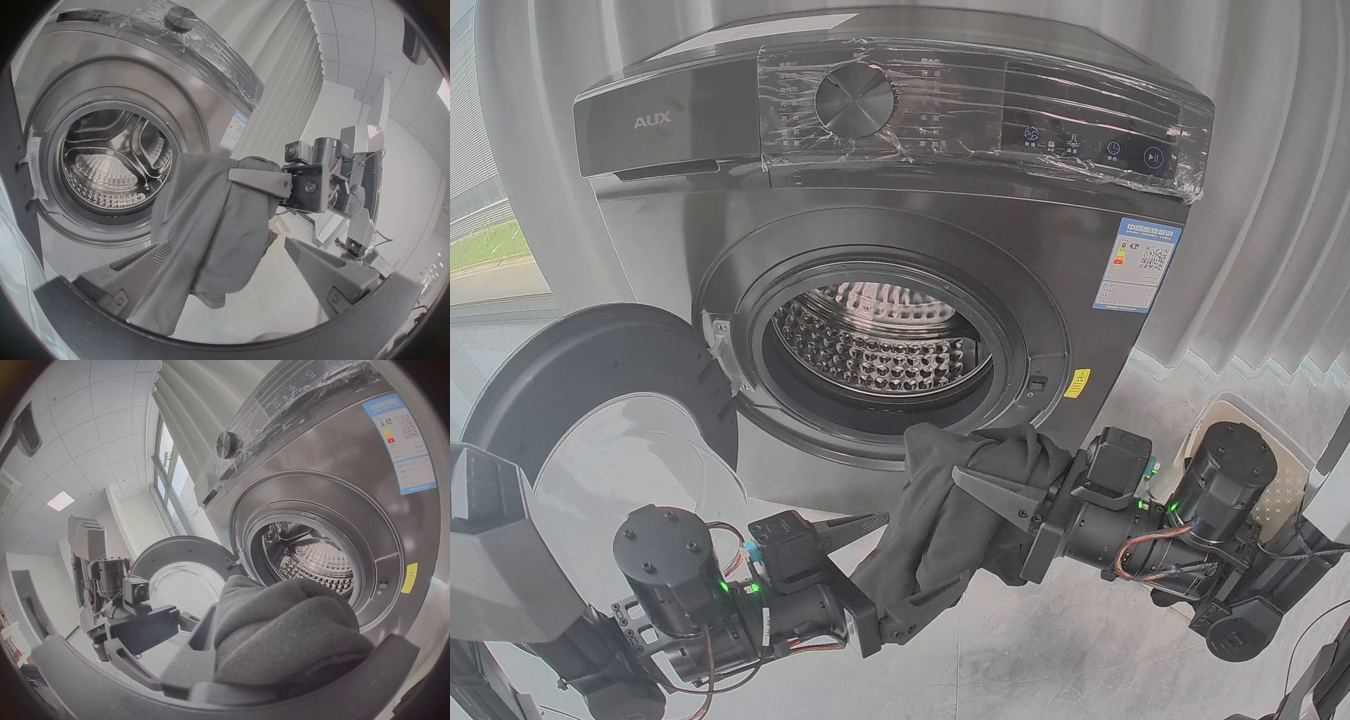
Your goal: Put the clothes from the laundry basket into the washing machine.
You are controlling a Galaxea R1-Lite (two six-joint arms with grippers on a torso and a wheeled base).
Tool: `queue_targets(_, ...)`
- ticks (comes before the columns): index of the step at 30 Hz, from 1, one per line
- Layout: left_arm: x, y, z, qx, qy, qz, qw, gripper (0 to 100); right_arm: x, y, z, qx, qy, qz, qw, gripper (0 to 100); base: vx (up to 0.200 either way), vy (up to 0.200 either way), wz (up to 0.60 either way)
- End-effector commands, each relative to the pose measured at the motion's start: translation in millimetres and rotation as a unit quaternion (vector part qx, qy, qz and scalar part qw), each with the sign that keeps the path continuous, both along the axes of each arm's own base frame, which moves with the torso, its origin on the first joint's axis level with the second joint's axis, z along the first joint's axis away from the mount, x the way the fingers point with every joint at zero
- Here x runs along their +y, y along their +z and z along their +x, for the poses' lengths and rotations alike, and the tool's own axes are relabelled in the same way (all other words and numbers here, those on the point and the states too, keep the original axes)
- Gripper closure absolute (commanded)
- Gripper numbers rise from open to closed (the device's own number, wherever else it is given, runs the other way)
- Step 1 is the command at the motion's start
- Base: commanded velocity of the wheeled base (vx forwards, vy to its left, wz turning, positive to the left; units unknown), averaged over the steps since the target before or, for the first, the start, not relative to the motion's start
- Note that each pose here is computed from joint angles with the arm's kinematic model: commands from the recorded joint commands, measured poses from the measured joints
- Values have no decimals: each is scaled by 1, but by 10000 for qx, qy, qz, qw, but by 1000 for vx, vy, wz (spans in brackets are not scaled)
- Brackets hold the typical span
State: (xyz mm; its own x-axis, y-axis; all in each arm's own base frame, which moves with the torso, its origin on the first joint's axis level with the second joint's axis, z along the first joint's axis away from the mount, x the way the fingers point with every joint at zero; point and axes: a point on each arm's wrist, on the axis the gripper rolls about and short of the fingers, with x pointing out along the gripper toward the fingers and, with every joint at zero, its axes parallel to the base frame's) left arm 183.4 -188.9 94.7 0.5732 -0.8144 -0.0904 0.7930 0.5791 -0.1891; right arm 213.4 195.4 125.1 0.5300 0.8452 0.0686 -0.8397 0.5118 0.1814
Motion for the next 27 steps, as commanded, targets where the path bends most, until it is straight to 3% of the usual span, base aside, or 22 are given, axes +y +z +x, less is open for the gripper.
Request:
queue_targets(1,-11,-13,11,37,28,151,9999,0,3,-1,-3,6,73,-11,10000,100,0,0,0)
queue_targets(7,-23,-14,14,-19,-87,107,9999,0,3,0,-2,1,74,3,10000,100,0,0,0)
queue_targets(13,-31,-28,22,64,-75,215,9997,0,4,0,-2,-5,81,8,10000,100,0,0,0)
queue_targets(27,-44,-18,42,-276,49,-62,9996,0,8,-1,-5,85,148,37,9998,100,0,0,0)
